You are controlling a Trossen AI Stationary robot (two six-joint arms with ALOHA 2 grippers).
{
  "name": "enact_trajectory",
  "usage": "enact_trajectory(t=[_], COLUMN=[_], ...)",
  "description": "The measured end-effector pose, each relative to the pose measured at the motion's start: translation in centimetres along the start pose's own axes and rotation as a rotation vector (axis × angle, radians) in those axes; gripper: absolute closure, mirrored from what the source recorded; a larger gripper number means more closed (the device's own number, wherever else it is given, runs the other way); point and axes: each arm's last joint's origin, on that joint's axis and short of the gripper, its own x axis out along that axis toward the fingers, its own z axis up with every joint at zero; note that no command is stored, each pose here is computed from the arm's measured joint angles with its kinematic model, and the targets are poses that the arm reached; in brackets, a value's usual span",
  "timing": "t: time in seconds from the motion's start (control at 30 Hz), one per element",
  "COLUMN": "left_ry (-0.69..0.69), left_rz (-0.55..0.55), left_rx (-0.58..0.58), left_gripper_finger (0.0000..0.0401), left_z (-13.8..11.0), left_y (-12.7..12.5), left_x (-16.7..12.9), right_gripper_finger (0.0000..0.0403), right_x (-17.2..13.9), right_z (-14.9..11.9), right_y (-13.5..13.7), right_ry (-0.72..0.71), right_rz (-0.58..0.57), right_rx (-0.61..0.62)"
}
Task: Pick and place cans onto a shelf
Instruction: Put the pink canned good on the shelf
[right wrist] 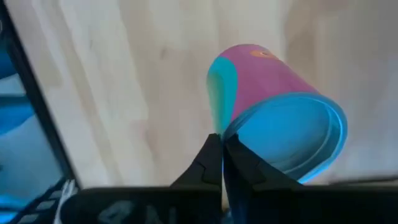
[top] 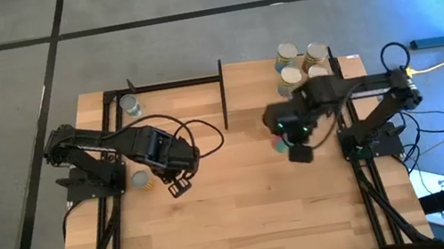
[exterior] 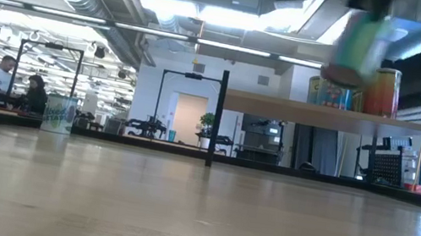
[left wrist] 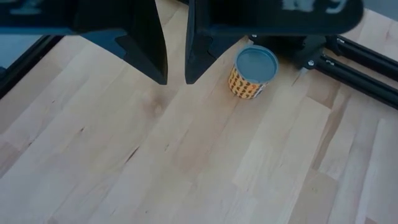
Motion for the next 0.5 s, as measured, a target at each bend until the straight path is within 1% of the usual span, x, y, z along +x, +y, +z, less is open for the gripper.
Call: enact_trajectory(t=[0.07, 0.3, 0.5], left_ry=[0.0, 0.001, 0.001], left_rz=[0.0, -0.002, -0.005], left_rx=[0.001, 0.032, 0.062], left_gripper_finger=[0.0352, 0.0352, 0.0352], left_z=[0.0, -0.6, -1.2], left_y=[0.0, -0.6, -1.1], left_x=[0.0, 0.0, -0.1], right_gripper_finger=[0.0402, 0.0403, 0.0403], right_x=[-0.5, -1.9, -1.7], right_z=[1.6, 6.4, 8.7], right_y=[-0.8, -5.3, -9.6], right_ry=[-0.035, -0.133, -0.15], right_rz=[-0.031, -0.085, -0.111], right_rx=[-0.018, 0.022, 0.118])
